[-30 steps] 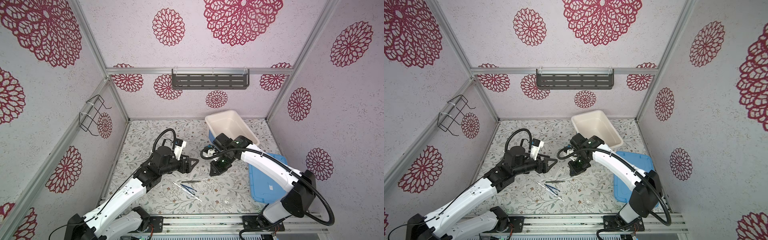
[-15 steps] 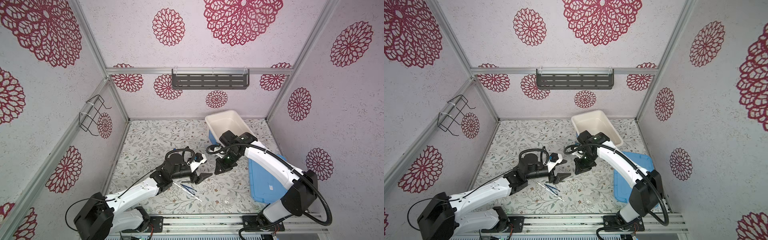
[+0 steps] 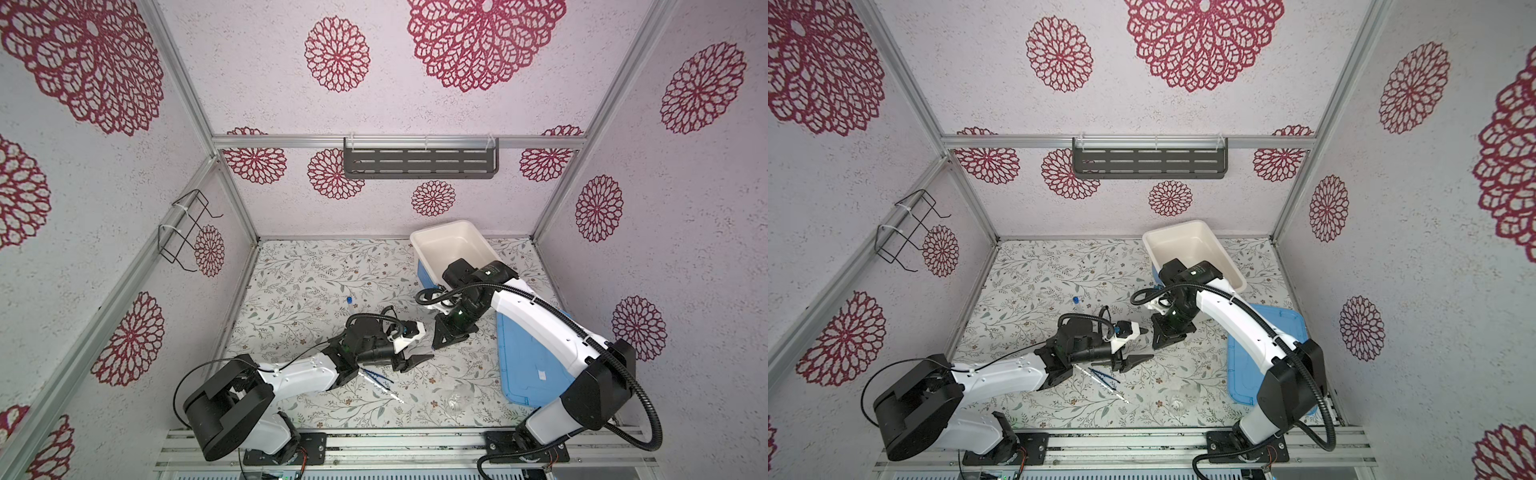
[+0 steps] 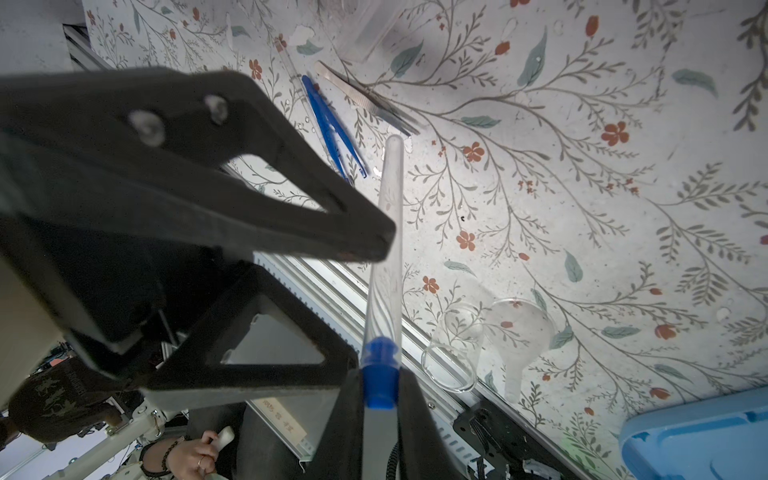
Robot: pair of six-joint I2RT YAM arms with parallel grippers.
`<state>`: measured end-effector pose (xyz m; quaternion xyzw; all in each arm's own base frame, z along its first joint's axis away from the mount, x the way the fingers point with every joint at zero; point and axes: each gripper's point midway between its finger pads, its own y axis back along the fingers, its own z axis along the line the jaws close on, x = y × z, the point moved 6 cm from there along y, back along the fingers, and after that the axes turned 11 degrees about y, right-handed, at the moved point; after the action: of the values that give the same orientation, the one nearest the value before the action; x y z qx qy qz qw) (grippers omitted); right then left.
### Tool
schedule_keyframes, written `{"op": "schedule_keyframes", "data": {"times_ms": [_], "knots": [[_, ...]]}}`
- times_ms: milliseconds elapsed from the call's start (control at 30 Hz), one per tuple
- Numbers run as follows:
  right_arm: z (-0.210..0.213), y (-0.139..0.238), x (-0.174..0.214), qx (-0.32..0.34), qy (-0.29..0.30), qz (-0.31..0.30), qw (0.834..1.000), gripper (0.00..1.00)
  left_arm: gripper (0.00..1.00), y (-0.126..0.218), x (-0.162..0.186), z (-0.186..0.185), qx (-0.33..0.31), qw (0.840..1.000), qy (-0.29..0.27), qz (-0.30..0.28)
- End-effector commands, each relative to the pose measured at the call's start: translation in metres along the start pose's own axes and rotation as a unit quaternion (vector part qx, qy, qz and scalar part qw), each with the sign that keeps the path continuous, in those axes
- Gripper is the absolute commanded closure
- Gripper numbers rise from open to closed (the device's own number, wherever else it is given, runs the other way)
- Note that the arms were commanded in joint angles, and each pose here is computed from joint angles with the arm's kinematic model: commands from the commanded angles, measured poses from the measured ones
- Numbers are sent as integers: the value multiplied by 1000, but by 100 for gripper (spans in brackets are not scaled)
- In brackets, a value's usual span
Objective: Organize the chemistry lab equipment
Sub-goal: 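Close the left gripper on the tube held by the right gripper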
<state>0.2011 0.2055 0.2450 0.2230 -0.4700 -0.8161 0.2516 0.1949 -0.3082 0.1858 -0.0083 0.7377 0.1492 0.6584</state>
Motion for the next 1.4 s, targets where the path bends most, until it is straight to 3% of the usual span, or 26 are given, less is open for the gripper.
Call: {"op": "schedule_keyframes", "data": {"times_ms": [0,200,467,867,1067,1367], "knots": [[4,7,1,-9,4,5,1000,84,31,-10,-8,-5,14,999,-39,-19],[3,5,0,-11,4,9,1000,84,44,-15,-13,-5,13,999,-43,-26],[1,1,-1,-15,0,15,1000,83,69,-21,-12,-6,7,999,-47,-21],[-1,1,-1,-11,1,16,1000,84,60,-23,-4,-3,-5,999,-35,-4],[-2,-2,2,-14,-2,18,1000,84,63,-27,-2,-2,-1,1000,-27,10],[-3,-3,3,-15,-1,17,1000,84,76,-26,-2,-2,-1,999,-33,21]]}}
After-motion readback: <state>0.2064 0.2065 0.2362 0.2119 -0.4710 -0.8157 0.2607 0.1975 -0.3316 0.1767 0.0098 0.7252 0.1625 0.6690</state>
